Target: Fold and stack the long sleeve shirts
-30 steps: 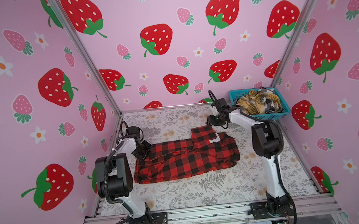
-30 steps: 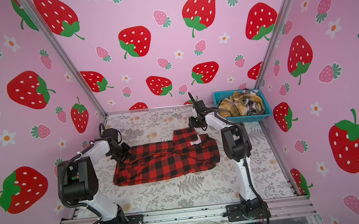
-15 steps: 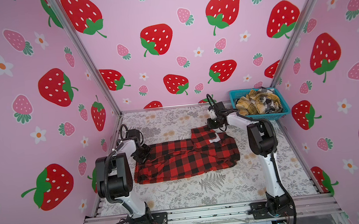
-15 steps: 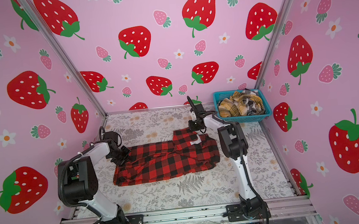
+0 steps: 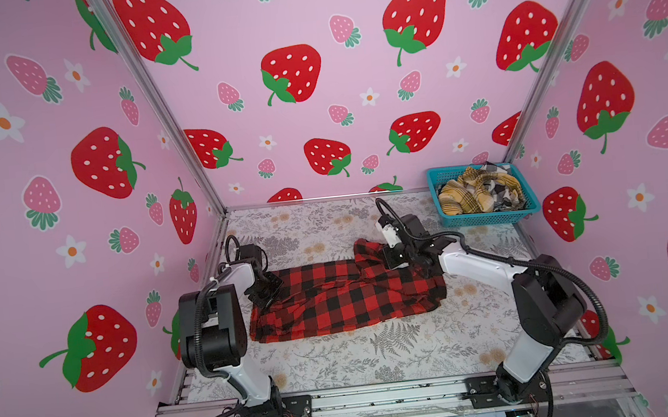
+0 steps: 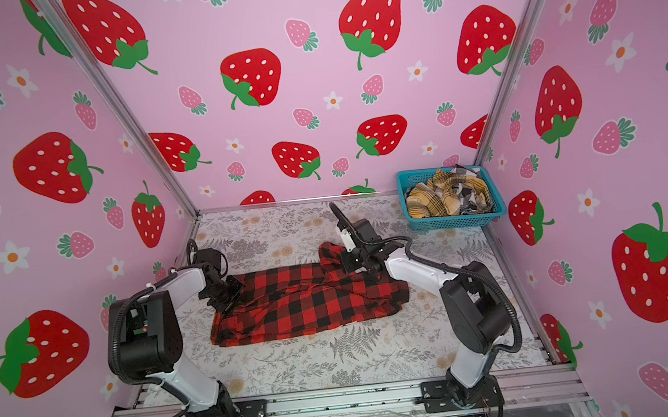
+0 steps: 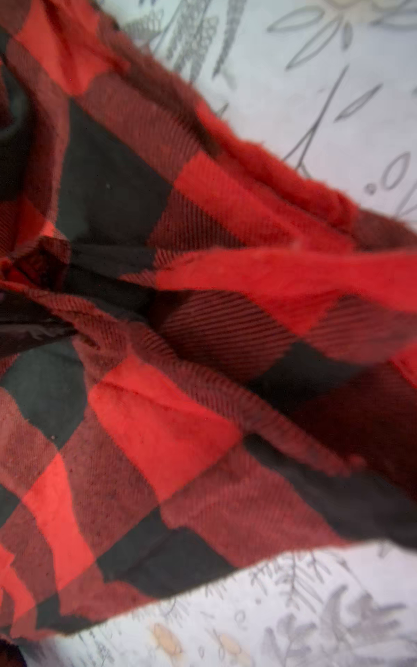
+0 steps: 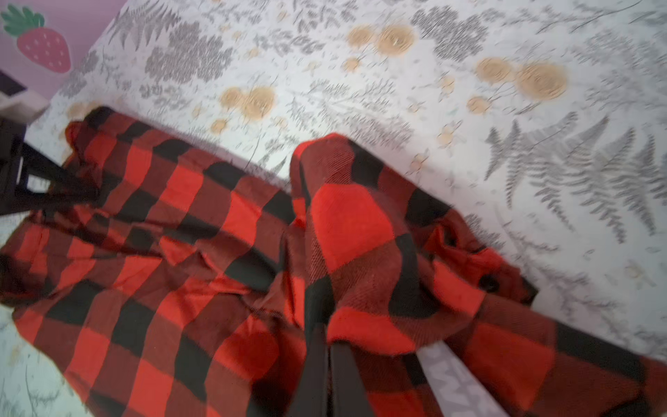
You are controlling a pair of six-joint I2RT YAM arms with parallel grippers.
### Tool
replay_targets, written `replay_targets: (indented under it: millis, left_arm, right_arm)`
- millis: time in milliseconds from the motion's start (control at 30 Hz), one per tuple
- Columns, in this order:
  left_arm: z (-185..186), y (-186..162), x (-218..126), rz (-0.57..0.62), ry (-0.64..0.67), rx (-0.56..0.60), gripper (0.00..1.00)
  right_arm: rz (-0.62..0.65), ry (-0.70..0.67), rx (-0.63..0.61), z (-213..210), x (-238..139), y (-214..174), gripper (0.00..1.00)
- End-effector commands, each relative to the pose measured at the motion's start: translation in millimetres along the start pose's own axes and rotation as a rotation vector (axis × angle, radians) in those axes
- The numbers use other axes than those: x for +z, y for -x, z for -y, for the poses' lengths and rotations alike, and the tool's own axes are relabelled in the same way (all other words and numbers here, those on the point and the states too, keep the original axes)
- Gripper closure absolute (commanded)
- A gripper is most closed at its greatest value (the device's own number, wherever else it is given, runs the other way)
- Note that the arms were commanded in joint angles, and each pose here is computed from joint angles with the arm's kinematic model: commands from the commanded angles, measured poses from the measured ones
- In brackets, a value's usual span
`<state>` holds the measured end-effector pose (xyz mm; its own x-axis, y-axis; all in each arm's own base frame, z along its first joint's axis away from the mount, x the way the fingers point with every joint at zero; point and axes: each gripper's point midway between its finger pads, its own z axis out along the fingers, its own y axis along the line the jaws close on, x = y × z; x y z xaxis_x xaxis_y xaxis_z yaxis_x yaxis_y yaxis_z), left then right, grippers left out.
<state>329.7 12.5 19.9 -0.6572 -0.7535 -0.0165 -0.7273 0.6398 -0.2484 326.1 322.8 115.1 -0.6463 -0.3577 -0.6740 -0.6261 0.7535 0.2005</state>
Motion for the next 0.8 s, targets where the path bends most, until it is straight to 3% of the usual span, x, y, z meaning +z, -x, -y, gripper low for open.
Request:
replay_targets:
  millis: [0,67,167,300,400,500,600,767]
  left_arm:
    - [-6,0,-1,0.003,0.021,-0.008,1.0]
    - [-5,1,-2,0.004,0.017,-0.008,1.0]
    - [-3,2,-3,-0.001,0.012,-0.008,1.0]
    - [-2,3,-5,0.001,0.012,-0.001,1.0]
    - [-2,4,-5,0.005,0.013,0.004,1.0]
    - [-3,4,-5,0.004,0.013,0.001,1.0]
    - [-2,4,-4,0.001,0.008,0.004,1.0]
    - [0,6,-3,-0.002,0.007,0.013,1.0]
  right_arm:
    - [-0.111,-0.033,0.008,-5,2,-51,0.93]
    - [-0.173,0.004,0.012,-18,2,-74,0.82]
    - [-0.241,0.011,0.035,-25,-7,-91,0.53]
    - [-0.13,-0.083,0.082,-10,-46,-38,0.38]
    - [-0.045,-0.109,0.15,8,-65,14,0.32]
    - [-0.02,-0.081,0.269,29,-56,43,0.29]
    - [-0.036,-0.065,0.389,52,-35,51,0.26]
    - [-0.064,-0.032,0.553,80,2,44,0.35]
